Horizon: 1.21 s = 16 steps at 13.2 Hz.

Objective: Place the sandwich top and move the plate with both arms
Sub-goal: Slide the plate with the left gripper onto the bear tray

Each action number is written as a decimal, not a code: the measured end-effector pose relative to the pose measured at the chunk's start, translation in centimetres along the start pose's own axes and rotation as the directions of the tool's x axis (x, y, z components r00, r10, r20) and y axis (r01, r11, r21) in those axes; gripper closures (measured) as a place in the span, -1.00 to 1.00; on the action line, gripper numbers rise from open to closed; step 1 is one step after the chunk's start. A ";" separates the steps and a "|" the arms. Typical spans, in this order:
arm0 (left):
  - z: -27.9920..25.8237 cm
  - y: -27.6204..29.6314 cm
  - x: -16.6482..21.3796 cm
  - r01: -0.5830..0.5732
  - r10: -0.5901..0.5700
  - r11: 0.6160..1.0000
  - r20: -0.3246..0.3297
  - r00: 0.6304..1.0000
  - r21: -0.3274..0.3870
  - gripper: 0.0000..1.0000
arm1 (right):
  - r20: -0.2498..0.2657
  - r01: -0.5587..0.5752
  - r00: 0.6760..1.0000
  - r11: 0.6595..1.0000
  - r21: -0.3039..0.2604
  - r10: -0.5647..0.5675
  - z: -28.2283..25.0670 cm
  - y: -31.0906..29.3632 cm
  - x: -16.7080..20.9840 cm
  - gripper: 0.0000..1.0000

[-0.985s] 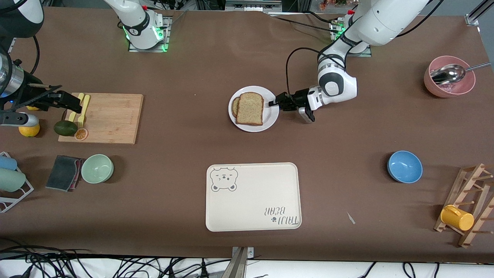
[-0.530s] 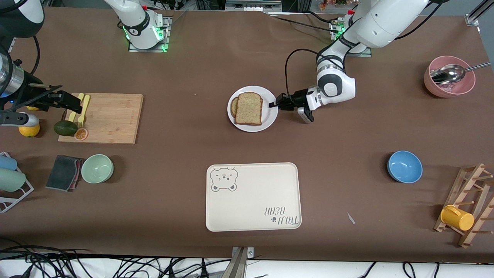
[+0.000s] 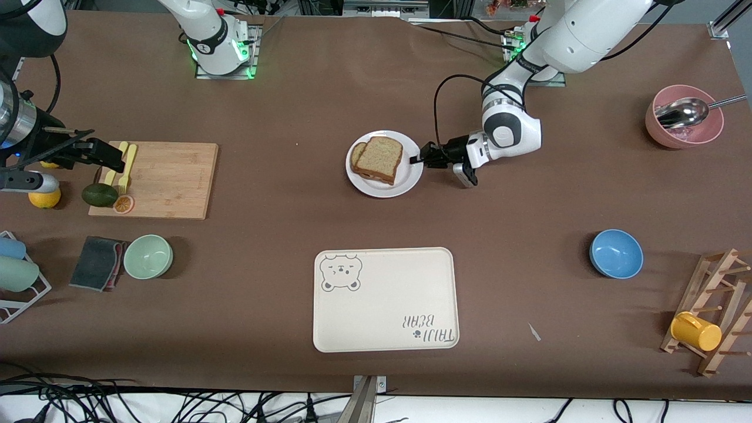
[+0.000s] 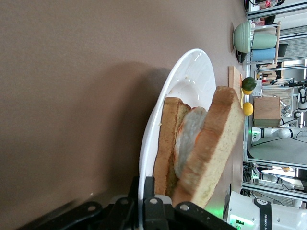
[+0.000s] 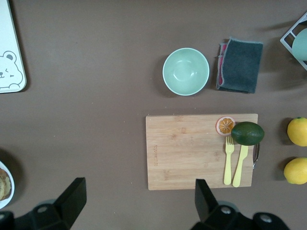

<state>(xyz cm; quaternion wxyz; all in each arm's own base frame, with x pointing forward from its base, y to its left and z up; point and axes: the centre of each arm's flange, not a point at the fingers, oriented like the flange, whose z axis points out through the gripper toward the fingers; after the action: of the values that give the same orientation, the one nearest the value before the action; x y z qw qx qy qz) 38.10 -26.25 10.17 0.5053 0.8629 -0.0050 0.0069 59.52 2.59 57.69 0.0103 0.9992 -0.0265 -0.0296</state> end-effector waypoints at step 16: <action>-1.7 3.8 9.0 0.200 -0.199 0.980 -0.096 0.975 -0.005 0.91 | 0.006 0.001 1.000 1.000 0.024 -0.001 0.3 -0.3 0.2 -1.00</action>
<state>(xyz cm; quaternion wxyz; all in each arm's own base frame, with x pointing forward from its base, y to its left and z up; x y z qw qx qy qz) 46.98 -26.65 14.45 0.5009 0.8590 0.1060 -0.0022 59.68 2.92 57.37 -0.0016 0.9991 -0.0262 -0.0321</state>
